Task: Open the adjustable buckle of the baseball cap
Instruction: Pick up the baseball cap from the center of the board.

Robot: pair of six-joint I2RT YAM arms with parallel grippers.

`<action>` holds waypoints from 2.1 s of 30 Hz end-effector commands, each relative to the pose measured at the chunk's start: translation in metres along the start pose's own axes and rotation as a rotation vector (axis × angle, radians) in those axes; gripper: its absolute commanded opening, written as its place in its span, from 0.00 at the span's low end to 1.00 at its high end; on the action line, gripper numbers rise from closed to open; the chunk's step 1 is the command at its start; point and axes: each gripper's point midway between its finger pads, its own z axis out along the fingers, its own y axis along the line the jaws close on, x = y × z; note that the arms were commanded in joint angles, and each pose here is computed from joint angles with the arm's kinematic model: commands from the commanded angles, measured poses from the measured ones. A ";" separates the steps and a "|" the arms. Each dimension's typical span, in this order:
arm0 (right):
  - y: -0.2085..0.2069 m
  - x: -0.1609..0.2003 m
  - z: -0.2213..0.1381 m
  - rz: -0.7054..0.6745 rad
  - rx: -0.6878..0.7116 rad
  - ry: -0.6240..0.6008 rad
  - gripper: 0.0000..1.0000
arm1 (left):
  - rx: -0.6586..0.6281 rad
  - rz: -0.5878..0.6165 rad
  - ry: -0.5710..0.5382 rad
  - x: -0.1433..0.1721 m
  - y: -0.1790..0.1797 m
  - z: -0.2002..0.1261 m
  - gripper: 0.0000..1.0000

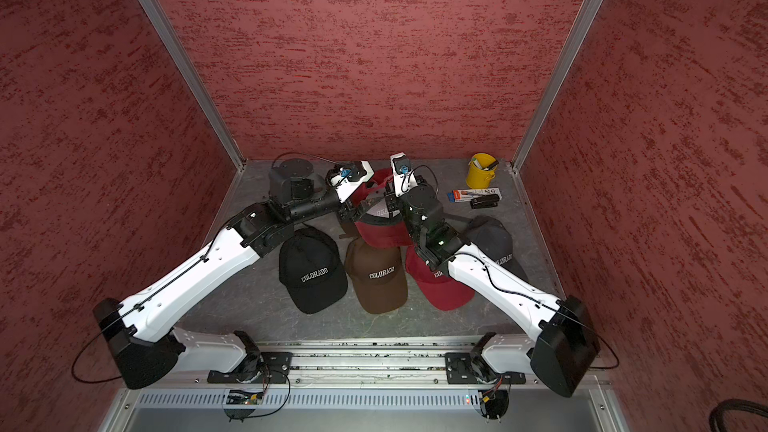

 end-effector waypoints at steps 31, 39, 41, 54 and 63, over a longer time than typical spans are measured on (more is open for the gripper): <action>-0.020 0.000 -0.025 0.140 0.038 -0.094 0.55 | -0.161 -0.093 -0.177 -0.047 0.009 0.011 0.00; -0.035 -0.005 -0.044 0.290 0.036 -0.196 0.56 | -0.190 -0.127 -0.229 -0.056 0.013 -0.003 0.00; -0.035 -0.009 -0.048 0.295 0.018 -0.215 0.55 | -0.187 -0.133 -0.238 -0.057 0.013 -0.006 0.00; -0.008 -0.021 -0.034 0.276 -0.109 -0.214 0.25 | -0.140 -0.190 -0.264 -0.057 0.003 -0.007 0.00; -0.033 -0.036 -0.045 0.331 -0.005 -0.295 0.00 | -0.139 -0.212 -0.204 -0.032 -0.003 -0.006 0.03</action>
